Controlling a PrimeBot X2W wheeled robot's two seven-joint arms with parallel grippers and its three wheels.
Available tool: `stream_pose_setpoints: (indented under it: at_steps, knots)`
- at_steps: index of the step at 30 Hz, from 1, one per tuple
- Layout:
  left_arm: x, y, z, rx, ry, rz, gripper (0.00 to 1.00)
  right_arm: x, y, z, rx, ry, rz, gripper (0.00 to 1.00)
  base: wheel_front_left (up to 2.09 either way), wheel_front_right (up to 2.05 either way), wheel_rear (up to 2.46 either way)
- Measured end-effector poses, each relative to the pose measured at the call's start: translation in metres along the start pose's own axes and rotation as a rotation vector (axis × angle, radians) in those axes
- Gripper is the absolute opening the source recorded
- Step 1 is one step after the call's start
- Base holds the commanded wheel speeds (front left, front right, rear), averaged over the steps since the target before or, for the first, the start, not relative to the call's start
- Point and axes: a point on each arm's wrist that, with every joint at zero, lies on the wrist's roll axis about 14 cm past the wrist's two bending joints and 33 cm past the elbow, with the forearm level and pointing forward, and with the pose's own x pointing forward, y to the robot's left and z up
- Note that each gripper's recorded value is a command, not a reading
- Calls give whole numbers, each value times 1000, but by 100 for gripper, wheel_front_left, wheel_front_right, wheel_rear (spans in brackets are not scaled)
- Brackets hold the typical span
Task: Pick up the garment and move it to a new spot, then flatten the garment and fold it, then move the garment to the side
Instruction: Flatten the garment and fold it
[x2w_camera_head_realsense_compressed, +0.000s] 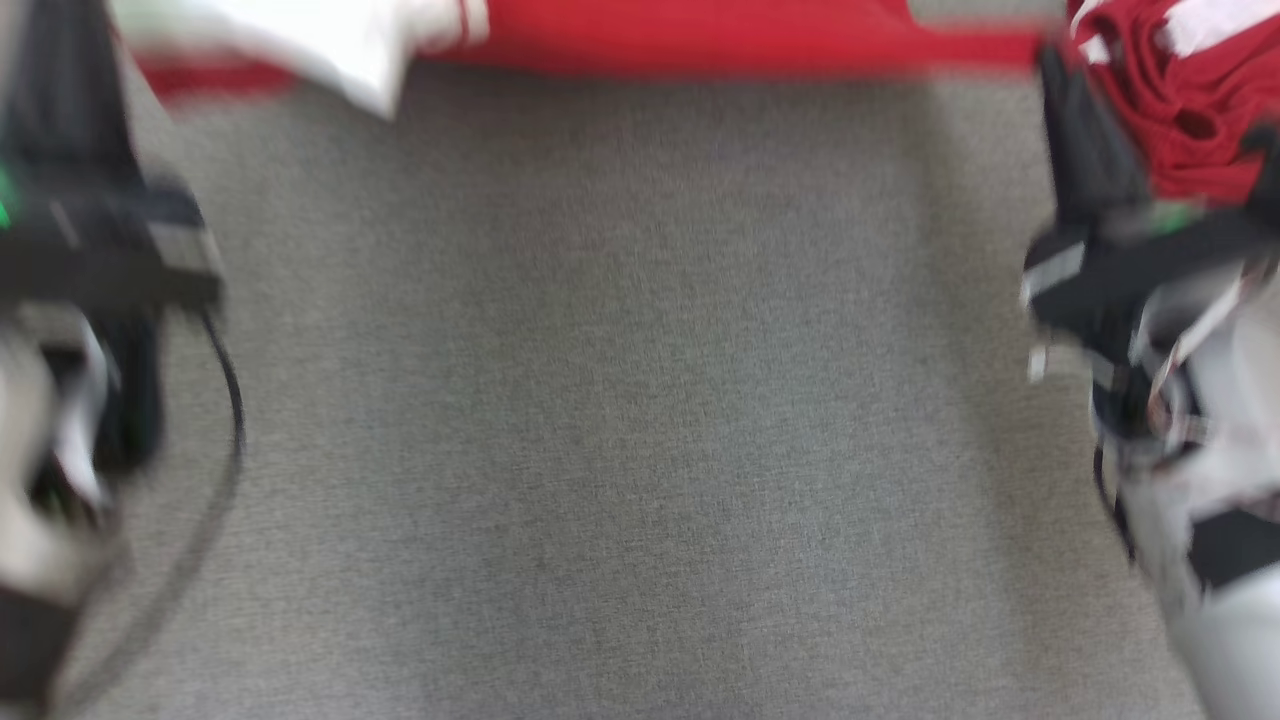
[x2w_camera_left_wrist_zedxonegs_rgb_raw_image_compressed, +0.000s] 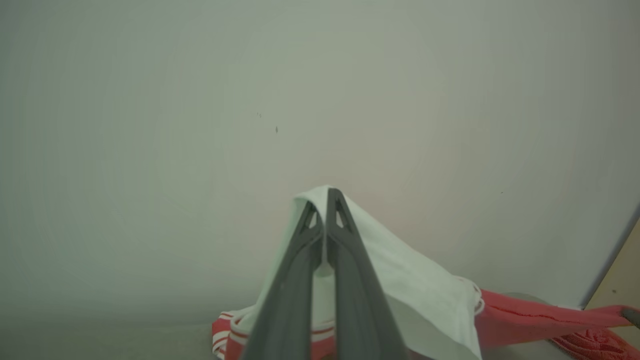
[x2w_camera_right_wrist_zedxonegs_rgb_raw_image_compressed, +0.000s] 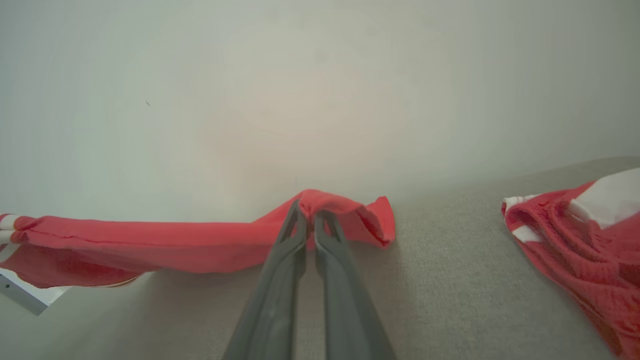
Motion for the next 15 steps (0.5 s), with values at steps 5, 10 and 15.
stream_pose_setpoints:
  at_steps: [5,10,15]
  knots:
    - [-60,-5,-21,-2,117,36,0,-48,0,-21,43,47,-40,0,0,0,0]
    - [-112,-9,-29,-53,188,114,0,-95,9,-45,78,120,-76,0,0,0,0]
    - [-156,-15,-48,-138,255,196,0,-129,2,-61,91,176,-142,0,0,0,0]
